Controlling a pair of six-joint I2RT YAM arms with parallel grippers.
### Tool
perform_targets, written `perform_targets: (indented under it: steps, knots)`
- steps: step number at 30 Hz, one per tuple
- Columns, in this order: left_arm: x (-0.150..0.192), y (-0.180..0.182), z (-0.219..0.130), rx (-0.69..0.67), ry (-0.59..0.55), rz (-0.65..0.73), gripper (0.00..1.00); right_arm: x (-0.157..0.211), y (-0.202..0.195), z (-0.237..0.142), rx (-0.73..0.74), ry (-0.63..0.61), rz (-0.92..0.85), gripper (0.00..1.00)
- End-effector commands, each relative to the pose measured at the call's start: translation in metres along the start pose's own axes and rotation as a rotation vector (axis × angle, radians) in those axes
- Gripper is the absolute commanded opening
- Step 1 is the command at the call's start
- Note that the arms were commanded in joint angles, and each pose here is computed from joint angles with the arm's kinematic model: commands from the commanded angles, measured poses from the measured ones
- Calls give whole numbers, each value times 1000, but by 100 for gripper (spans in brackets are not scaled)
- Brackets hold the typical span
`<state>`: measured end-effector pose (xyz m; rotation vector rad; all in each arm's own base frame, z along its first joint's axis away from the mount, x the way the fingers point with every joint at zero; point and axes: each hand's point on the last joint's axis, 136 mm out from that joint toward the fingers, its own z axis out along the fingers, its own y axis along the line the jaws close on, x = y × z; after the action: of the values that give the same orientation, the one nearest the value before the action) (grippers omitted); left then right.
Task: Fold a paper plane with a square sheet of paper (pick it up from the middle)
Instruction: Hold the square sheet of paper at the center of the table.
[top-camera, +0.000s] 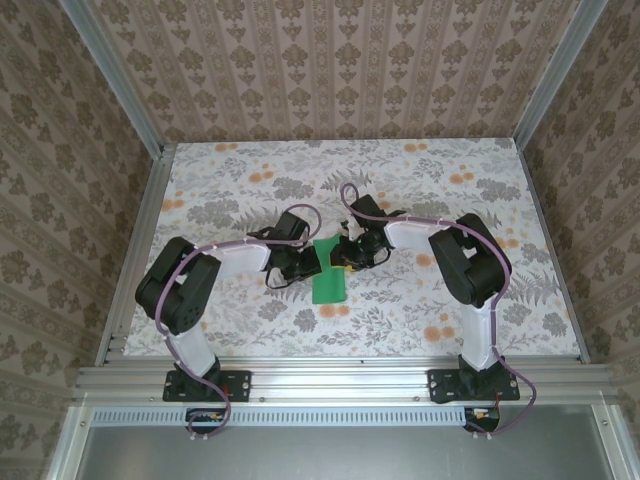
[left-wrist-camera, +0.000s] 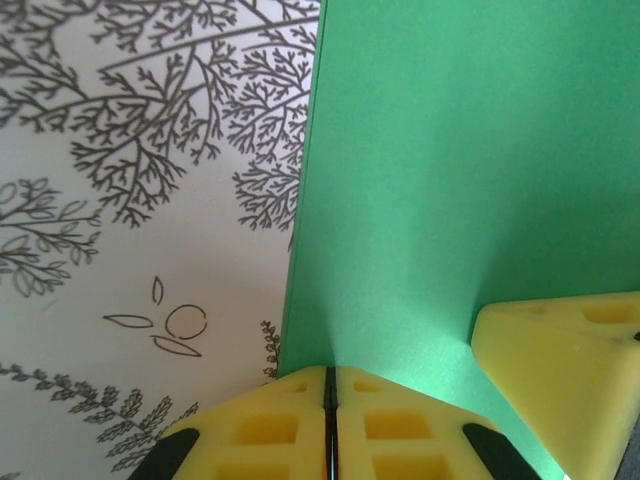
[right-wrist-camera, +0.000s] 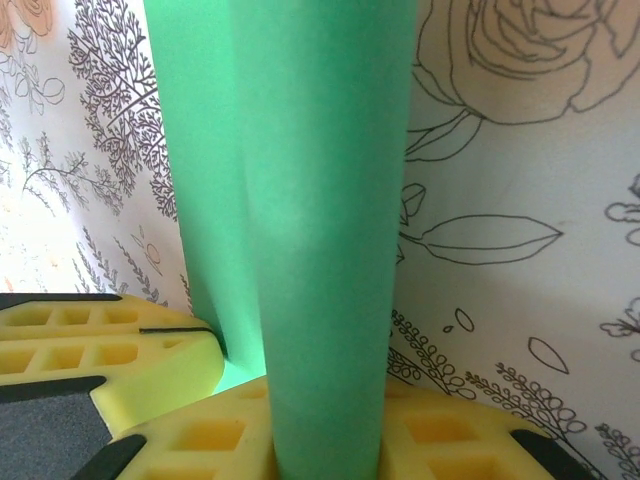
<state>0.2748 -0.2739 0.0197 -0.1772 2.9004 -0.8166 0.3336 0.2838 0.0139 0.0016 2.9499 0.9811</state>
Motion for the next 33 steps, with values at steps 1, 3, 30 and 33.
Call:
perform_targets:
  steps: [1,3,30,33]
  knots:
    - [1,5,-3,-45,5,23,12,15,-61,19,221,42,100,26]
    - [-1,0,-5,-23,-1,27,13,17,-65,21,235,50,114,26]
    - [-11,-27,-35,89,-102,46,20,28,-84,29,300,93,160,27]
    - [-10,-24,-33,83,-98,38,21,29,-88,30,309,95,171,27]
